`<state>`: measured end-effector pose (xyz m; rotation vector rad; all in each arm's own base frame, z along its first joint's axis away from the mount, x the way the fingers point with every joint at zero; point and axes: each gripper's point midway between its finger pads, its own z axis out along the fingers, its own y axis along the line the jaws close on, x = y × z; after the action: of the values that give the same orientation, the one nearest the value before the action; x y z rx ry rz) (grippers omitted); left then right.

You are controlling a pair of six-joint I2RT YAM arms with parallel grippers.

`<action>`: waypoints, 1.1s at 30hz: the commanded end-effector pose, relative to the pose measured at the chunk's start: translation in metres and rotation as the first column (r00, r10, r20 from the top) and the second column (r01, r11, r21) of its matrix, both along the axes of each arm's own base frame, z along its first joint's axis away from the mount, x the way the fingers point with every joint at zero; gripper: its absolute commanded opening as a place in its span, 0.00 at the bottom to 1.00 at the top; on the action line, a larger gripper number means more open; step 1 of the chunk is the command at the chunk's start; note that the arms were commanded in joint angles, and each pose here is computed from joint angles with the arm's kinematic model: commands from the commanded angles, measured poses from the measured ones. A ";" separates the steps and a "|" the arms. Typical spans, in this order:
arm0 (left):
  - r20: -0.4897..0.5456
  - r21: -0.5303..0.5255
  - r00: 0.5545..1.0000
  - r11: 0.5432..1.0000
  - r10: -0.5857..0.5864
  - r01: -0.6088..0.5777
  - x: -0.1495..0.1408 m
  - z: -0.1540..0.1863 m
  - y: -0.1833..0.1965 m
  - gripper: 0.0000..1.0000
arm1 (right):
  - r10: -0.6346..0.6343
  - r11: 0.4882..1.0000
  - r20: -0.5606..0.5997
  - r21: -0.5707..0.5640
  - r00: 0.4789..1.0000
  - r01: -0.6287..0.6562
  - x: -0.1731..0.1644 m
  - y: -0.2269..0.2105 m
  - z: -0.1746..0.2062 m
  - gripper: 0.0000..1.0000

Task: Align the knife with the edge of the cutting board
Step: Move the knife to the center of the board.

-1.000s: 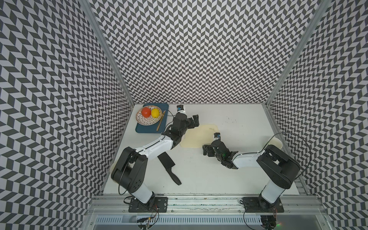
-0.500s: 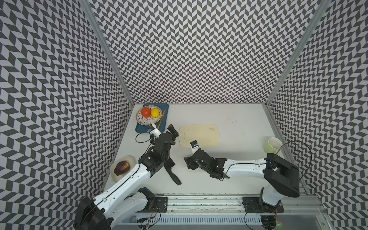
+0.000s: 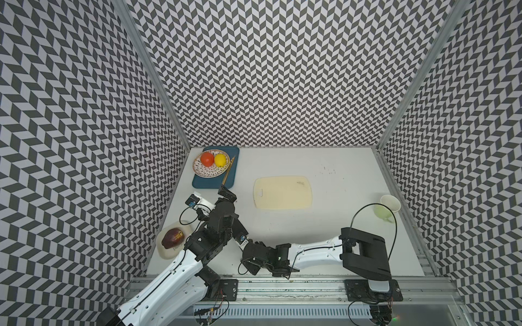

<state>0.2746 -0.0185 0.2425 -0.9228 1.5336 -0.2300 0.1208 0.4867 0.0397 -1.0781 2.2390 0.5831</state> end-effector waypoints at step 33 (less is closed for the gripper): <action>-0.096 -0.029 0.989 0.994 -0.110 0.108 0.022 -0.036 -0.028 1.00 | -0.149 0.970 -0.068 -0.203 0.987 0.132 0.028 -0.125 -0.017 0.56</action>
<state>0.2945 -0.0463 0.2061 -0.8707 1.6773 -0.2671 0.1480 0.3667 0.0224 -0.9705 2.4133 0.3833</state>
